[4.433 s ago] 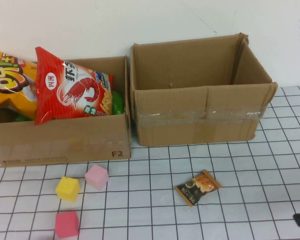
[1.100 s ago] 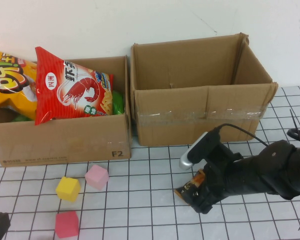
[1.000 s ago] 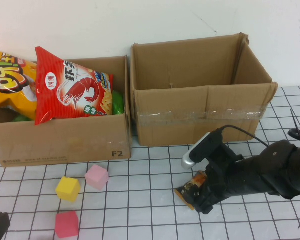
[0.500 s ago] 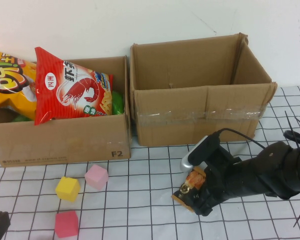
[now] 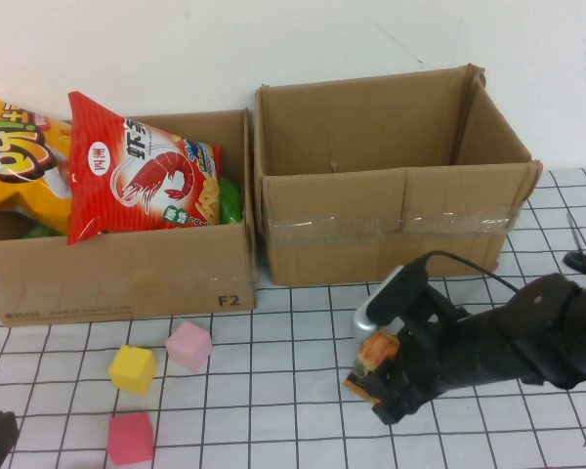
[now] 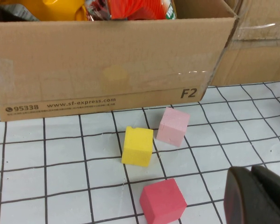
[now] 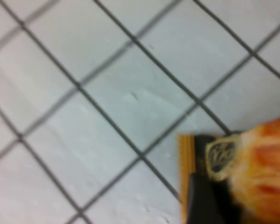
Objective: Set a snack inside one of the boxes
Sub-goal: Pick up the biscuit
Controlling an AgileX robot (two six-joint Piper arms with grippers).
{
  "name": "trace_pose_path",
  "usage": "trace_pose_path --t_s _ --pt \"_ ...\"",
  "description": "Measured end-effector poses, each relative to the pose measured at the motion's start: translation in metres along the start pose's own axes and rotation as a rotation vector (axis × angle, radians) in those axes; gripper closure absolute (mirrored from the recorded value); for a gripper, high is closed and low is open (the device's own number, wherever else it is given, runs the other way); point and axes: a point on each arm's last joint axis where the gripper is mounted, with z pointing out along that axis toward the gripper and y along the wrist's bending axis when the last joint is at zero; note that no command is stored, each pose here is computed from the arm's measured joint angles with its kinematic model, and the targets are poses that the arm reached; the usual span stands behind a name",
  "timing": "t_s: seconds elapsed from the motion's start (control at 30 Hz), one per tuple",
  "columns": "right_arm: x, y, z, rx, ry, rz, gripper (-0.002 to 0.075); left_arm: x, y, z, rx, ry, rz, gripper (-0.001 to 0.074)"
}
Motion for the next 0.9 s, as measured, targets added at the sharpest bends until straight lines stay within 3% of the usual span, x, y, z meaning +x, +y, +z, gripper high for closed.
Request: trace_pose_path --t_s 0.37,0.57,0.67,0.9 --pt "-0.029 0.006 -0.048 -0.003 -0.142 -0.033 0.0370 0.000 0.000 0.000 0.000 0.000 0.002 0.0736" --pt "-0.029 0.005 -0.048 0.006 -0.146 -0.002 0.0357 0.000 0.000 0.000 0.000 0.000 0.006 0.0736" --pt "-0.025 0.004 -0.041 -0.001 -0.125 0.019 0.0300 0.000 0.000 0.000 0.000 0.000 0.006 0.0736" --pt "-0.017 0.003 -0.026 -0.002 -0.078 -0.034 0.0071 0.000 0.000 0.000 0.000 0.000 0.006 0.0736"
